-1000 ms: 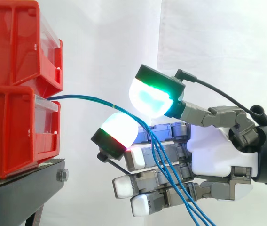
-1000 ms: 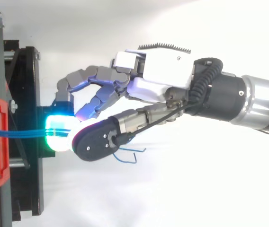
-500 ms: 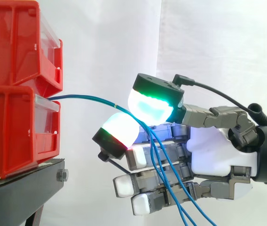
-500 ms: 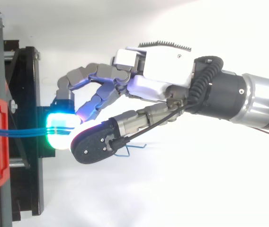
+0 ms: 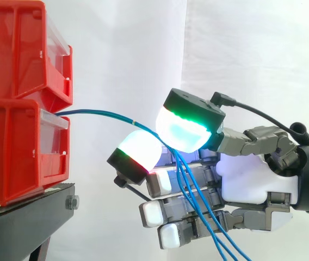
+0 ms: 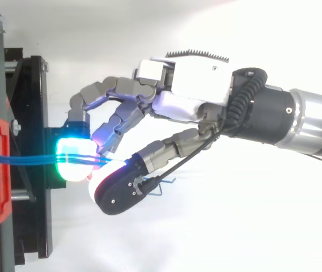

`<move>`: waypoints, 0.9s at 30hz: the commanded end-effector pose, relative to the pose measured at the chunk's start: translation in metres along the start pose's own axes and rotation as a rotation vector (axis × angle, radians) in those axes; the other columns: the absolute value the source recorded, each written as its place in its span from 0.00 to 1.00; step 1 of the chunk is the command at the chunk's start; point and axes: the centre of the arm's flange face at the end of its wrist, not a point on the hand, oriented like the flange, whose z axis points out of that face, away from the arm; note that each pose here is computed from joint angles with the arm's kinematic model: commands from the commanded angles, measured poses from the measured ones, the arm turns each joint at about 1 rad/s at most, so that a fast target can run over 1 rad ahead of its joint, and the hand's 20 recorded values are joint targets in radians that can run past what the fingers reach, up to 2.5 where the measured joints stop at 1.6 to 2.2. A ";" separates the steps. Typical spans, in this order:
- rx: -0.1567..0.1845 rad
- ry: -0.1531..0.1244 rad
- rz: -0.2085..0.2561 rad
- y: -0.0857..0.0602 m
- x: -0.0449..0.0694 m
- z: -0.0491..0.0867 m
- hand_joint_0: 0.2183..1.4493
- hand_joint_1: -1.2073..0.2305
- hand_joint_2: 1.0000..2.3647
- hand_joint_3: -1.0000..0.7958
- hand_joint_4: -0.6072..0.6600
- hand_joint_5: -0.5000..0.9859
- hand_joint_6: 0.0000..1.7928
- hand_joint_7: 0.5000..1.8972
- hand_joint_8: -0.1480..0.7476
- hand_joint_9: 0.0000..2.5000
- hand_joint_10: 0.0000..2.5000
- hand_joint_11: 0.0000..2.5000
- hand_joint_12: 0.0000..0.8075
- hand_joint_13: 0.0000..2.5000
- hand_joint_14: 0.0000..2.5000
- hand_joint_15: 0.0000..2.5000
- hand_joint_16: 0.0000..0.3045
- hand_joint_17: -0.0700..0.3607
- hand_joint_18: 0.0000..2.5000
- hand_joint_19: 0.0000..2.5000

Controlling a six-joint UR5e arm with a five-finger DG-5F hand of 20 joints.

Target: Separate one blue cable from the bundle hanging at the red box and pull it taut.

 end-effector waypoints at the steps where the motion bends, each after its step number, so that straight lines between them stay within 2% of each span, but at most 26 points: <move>1: 0.000 0.001 0.000 0.000 0.000 0.000 0.29 0.32 0.00 0.28 0.63 0.22 0.46 0.39 0.52 0.38 0.01 0.36 0.46 0.37 0.01 0.25 0.14 0.38 0.33 0.23; 2: 0.000 0.001 0.000 0.000 0.000 0.000 0.29 0.33 0.00 0.28 0.62 0.22 0.46 0.39 0.52 0.38 0.01 0.36 0.47 0.37 0.01 0.25 0.14 0.38 0.33 0.23; 4: 0.000 0.001 0.000 0.000 0.000 0.000 0.28 0.51 0.00 0.28 0.61 0.23 0.45 0.41 0.52 0.39 0.01 0.35 0.47 0.38 0.01 0.25 0.13 0.38 0.33 0.24; 8: 0.000 0.001 0.000 0.000 0.001 0.000 0.31 0.56 0.00 0.28 0.59 0.23 0.44 0.44 0.52 0.40 0.01 0.36 0.47 0.39 0.01 0.26 0.13 0.37 0.33 0.24; 10: -0.001 0.001 0.001 0.000 0.001 0.000 0.33 0.52 0.00 0.28 0.60 0.22 0.45 0.44 0.52 0.40 0.01 0.36 0.48 0.39 0.01 0.26 0.13 0.38 0.33 0.24; 13: -0.001 0.001 0.001 0.000 0.001 0.000 0.32 0.43 0.01 0.36 0.60 0.21 0.46 0.43 0.52 0.39 0.01 0.36 0.48 0.39 0.01 0.26 0.14 0.38 0.33 0.24; 16: -0.003 0.002 0.001 0.001 0.002 0.000 0.33 0.36 0.01 0.39 0.60 0.21 0.47 0.40 0.52 0.38 0.01 0.37 0.48 0.39 0.01 0.27 0.14 0.38 0.33 0.24; 22: -0.001 0.002 0.001 0.000 0.002 0.000 0.35 0.31 0.01 0.40 0.57 0.20 0.48 0.39 0.52 0.37 0.01 0.38 0.49 0.40 0.01 0.27 0.13 0.38 0.34 0.24; 27: -0.001 0.002 -0.001 0.000 0.003 0.000 0.41 0.24 0.01 0.38 0.54 0.20 0.48 0.39 0.52 0.37 0.01 0.38 0.48 0.41 0.01 0.27 0.13 0.37 0.35 0.23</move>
